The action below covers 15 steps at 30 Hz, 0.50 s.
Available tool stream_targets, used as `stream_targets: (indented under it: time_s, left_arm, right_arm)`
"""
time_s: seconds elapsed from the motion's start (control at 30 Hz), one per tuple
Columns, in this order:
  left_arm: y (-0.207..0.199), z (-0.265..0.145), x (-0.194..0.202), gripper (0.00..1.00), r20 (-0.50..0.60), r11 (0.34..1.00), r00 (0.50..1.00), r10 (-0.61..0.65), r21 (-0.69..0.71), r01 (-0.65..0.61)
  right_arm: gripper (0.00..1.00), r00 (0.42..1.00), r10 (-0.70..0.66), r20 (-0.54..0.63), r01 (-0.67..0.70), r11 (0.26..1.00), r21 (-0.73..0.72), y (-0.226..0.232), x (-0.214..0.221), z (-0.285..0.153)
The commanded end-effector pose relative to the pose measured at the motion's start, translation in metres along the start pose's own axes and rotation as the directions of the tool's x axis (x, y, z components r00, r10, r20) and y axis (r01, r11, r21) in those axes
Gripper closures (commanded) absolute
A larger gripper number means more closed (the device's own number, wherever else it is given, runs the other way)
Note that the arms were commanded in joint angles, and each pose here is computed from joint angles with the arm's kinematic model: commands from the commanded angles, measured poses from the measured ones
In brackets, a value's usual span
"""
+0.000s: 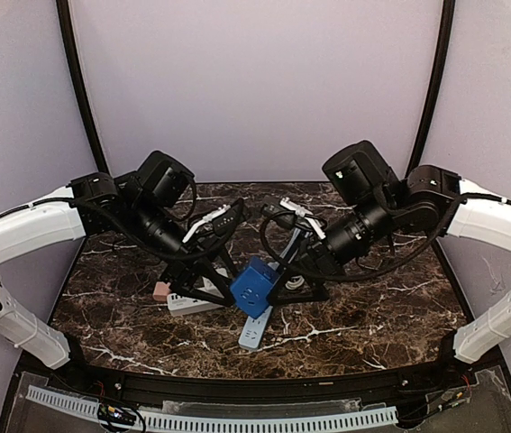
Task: Insert the plug
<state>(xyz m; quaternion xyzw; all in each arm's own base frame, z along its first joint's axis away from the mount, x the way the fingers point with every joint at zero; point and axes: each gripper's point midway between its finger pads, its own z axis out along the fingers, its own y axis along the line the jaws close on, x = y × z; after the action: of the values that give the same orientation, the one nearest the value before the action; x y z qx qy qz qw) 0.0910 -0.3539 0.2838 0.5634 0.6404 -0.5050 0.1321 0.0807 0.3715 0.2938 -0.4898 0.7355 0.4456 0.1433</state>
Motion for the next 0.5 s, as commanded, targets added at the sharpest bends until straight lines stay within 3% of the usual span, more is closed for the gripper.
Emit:
stream_targets:
  time_s: [0.0,0.47]
  left_arm:
    - [-0.013,-0.002,-0.011,0.99,0.016,0.997,0.997,0.073,0.036,-0.073]
    - [-0.011,0.003,-0.014,0.99,0.001,0.995,0.995,0.098,0.023,-0.098]
  right_arm:
    - [0.01,0.999,-0.007,0.033,0.007,1.0,-0.017,0.0,-0.016,-0.007]
    - [0.02,1.0,-0.016,0.01,0.017,0.99,-0.141,0.013,-0.018,-0.001]
